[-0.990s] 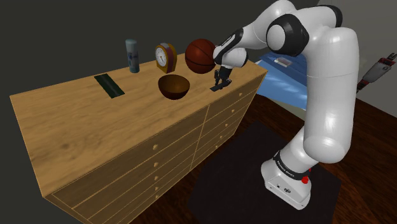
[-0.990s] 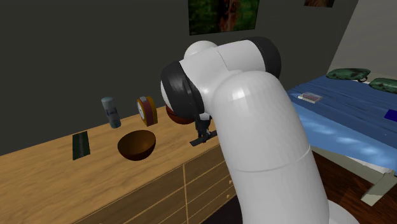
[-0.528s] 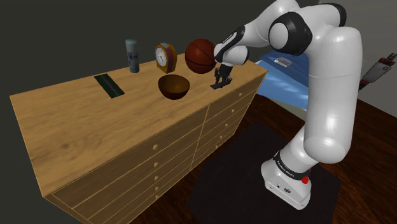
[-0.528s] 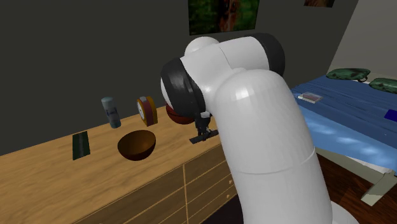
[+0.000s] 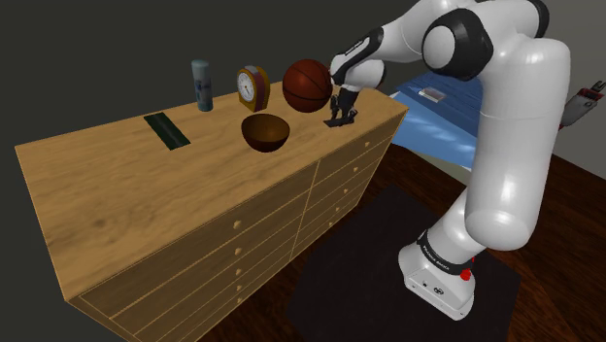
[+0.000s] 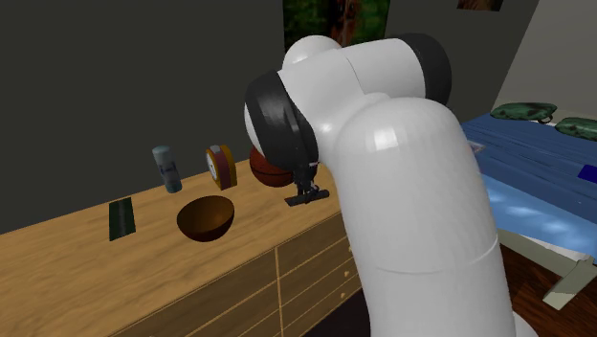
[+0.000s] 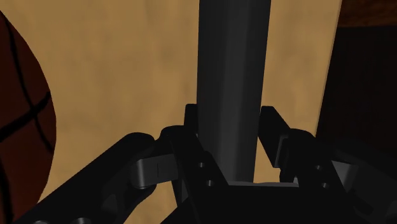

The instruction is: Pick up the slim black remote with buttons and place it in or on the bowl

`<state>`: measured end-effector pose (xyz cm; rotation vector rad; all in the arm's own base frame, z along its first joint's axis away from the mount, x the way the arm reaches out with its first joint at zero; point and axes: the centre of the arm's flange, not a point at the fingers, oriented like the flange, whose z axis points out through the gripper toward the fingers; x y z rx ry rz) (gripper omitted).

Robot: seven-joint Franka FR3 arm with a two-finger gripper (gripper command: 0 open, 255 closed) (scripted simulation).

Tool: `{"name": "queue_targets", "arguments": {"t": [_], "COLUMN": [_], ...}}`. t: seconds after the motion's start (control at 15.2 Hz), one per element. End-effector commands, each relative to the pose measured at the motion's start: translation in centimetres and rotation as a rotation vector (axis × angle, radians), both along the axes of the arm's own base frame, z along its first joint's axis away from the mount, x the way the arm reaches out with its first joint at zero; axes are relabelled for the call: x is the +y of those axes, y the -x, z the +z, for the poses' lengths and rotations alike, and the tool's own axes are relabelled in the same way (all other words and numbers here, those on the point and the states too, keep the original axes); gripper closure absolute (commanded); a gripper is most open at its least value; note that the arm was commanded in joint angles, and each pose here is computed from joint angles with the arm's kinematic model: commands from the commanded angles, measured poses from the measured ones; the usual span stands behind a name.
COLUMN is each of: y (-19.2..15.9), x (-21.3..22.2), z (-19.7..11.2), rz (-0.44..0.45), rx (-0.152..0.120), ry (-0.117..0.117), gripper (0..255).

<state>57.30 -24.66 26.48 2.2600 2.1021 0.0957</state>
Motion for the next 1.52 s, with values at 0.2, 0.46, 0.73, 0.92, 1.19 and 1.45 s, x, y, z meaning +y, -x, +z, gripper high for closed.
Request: {"name": "queue_targets", "arguments": {"t": [0.2, 0.46, 0.73, 0.92, 1.19, 1.45], "y": [0.0, 0.0, 0.0, 0.0, 0.0, -0.6], "x": [0.1, 0.1, 0.1, 0.1, 0.1, 2.6], "z": [2.7, 4.8, 6.9, 8.5, 10.6, 11.5], "rz": [0.0, 0.0, 0.0, 0.0, 0.0, 0.0], "rx": [0.0, 0.0, 0.0, 0.0, 0.0, 0.0], "ry": [0.0, 0.0, 0.0, 0.0, 0.0, 0.0], "gripper": [255, 255, 255, 255, 255, 255]}}
